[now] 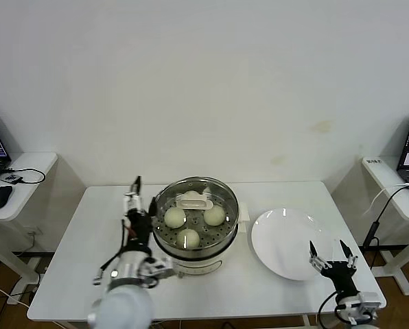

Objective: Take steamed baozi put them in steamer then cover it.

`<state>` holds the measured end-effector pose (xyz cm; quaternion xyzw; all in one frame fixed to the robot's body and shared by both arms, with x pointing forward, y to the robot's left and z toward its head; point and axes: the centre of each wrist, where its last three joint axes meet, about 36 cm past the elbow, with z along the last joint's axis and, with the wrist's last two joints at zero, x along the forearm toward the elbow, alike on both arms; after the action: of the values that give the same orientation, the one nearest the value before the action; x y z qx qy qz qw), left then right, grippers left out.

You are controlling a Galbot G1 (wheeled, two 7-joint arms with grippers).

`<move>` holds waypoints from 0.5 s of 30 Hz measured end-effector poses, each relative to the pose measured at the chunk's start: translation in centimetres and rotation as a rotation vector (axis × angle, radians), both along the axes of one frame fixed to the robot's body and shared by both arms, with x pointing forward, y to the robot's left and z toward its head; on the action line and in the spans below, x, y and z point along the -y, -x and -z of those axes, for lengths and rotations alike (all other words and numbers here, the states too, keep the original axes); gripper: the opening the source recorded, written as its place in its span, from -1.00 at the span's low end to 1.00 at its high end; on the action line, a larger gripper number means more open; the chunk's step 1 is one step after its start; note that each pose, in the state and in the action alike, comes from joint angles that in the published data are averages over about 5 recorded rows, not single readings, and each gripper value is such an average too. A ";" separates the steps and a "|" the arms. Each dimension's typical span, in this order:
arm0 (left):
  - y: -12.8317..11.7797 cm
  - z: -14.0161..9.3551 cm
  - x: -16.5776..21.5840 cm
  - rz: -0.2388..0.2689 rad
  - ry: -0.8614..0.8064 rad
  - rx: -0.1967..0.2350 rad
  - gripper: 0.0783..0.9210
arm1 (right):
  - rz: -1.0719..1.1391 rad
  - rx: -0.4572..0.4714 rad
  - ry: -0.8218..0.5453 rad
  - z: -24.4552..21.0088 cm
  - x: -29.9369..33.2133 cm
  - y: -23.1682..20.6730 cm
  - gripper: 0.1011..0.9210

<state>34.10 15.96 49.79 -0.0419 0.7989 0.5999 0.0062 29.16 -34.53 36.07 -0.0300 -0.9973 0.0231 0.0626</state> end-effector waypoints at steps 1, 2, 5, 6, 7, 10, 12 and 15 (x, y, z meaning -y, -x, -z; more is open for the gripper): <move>-0.1 0.0 -0.9 0.006 0.030 0.007 0.77 | -0.003 -0.001 -0.004 -0.2 -0.2 0.0 0.76; -0.2 0.0 -1.8 0.016 0.063 0.013 0.77 | -0.006 -0.005 -0.008 -0.4 -0.3 0.0 0.76; -0.4 0.7 -4.7 0.058 0.180 0.025 0.77 | -0.014 -0.018 -0.021 -0.6 -0.7 0.2 0.76; -0.4 1.1 -5.5 0.074 0.225 0.027 0.77 | -0.017 -0.023 -0.026 -0.6 -0.8 0.2 0.76; -0.3 1.6 -6.3 0.089 0.271 0.027 0.77 | -0.019 -0.027 -0.030 -0.6 -1.0 0.3 0.76; 0.3 3.5 -8.4 0.128 0.419 0.026 0.77 | -0.021 -0.042 -0.044 -0.4 -1.6 0.6 0.76; 0.9 4.9 -9.4 0.141 0.513 0.025 0.77 | -0.021 -0.049 -0.053 -0.2 -1.9 0.8 0.76; 2.1 7.0 -10.5 0.139 0.627 0.018 0.77 | -0.024 -0.058 -0.058 -0.1 -2.4 1.1 0.76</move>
<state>31.99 26.43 42.76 0.0075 0.9457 0.3223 0.0409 28.09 -32.11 36.14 -0.0153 -0.9956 -0.0042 0.0918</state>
